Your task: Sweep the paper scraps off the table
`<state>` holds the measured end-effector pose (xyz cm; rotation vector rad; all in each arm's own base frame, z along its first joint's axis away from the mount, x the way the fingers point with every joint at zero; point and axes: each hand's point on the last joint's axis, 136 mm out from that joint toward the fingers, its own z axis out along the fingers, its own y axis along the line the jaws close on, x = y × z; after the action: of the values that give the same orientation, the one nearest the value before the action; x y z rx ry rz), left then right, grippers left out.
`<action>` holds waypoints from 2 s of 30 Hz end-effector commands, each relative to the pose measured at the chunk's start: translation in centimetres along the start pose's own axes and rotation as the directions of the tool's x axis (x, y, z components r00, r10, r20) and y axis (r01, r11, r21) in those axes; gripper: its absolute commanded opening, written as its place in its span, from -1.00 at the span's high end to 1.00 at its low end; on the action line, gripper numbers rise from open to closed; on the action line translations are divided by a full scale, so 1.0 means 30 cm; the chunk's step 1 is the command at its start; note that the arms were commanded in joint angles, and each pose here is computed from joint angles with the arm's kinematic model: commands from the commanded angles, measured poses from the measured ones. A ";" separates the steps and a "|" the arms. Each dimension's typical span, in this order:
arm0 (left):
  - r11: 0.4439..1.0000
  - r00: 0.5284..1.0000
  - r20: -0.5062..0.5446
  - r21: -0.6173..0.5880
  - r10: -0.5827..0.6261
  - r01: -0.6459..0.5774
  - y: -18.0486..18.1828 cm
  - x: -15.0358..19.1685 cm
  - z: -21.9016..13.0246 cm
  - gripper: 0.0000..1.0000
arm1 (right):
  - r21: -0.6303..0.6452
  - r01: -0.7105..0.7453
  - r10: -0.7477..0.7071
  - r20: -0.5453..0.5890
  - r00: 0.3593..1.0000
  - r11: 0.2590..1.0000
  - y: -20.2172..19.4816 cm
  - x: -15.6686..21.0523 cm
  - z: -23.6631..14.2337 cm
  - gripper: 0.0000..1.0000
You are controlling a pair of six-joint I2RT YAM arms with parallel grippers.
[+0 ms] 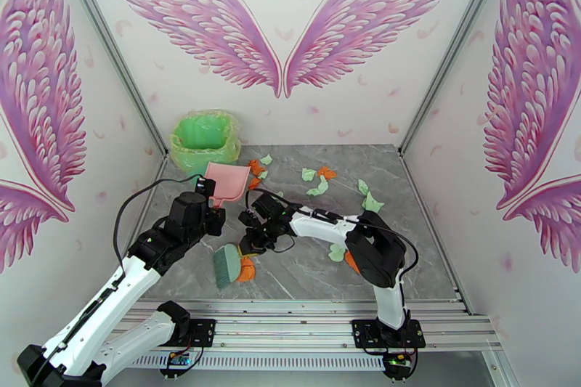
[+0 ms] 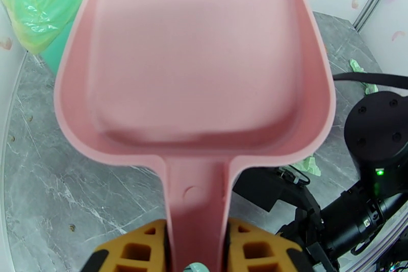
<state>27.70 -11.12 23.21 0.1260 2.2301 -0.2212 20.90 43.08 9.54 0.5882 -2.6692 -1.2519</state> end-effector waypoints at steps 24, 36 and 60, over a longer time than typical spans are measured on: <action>1.000 1.000 -0.001 0.014 0.003 -0.003 -0.007 0.002 0.011 1.00 | 0.680 -0.002 -0.200 0.218 0.955 0.733 -0.273 -0.122 -0.726 1.00; 1.000 1.000 0.001 0.021 0.000 0.000 -0.010 0.002 0.014 1.00 | 0.114 -0.117 0.030 0.579 0.815 0.987 0.008 -0.467 -0.742 1.00; 0.999 1.000 -0.002 0.031 -0.005 0.005 -0.013 0.008 0.007 1.00 | -0.289 -0.347 0.435 0.757 0.488 0.892 -0.256 -1.142 -0.646 1.00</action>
<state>27.67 -11.66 23.16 0.1418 2.2335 -0.2531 58.31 38.47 16.50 -0.7435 -3.0864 -1.6542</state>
